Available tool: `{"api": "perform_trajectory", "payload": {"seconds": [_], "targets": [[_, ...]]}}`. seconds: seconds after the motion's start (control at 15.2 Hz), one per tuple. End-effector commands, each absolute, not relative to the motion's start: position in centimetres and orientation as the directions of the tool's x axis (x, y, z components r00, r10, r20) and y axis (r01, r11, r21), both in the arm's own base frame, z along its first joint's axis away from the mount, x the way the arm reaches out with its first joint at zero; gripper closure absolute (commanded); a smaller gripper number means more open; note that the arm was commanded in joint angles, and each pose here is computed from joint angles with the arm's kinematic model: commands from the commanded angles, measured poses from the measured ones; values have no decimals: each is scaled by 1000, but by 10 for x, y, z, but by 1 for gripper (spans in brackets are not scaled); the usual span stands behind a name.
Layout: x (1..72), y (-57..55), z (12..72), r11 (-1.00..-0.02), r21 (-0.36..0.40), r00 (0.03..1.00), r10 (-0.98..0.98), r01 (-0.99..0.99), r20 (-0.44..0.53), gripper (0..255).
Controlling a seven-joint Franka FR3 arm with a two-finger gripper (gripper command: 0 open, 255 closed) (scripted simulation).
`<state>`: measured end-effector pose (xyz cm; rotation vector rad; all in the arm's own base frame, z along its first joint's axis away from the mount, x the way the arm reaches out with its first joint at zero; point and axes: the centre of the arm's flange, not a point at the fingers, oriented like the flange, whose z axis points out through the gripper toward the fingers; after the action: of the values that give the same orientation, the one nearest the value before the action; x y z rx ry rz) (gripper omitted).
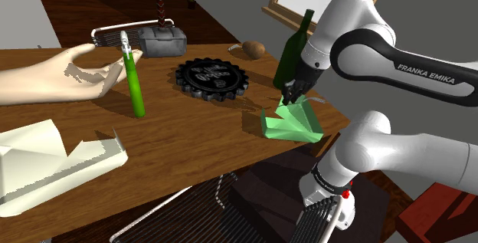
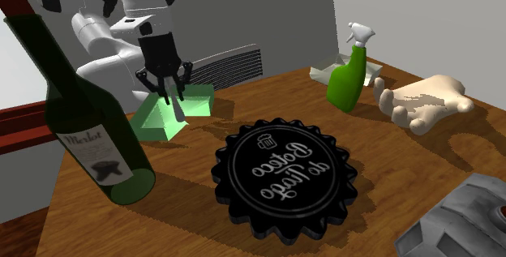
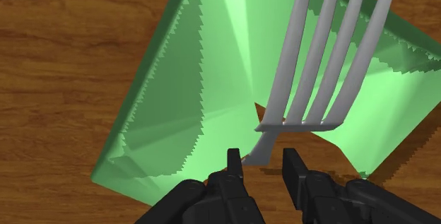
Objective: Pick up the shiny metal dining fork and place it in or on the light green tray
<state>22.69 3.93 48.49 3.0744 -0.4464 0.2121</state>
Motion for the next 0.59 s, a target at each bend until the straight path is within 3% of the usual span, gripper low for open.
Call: {"api": "perform_trajectory", "payload": {"seconds": [0.0,0.26,0.33,0.53], "targets": [[224,41,483,-960,12,950,-276,-280,145,255],[224,41,483,-960,12,950,-276,-280,145,255],[225,41,483,-960,13,950,-276,-280,145,0],[224,41,484,-960,13,950,-276,-280,145,0]]}}
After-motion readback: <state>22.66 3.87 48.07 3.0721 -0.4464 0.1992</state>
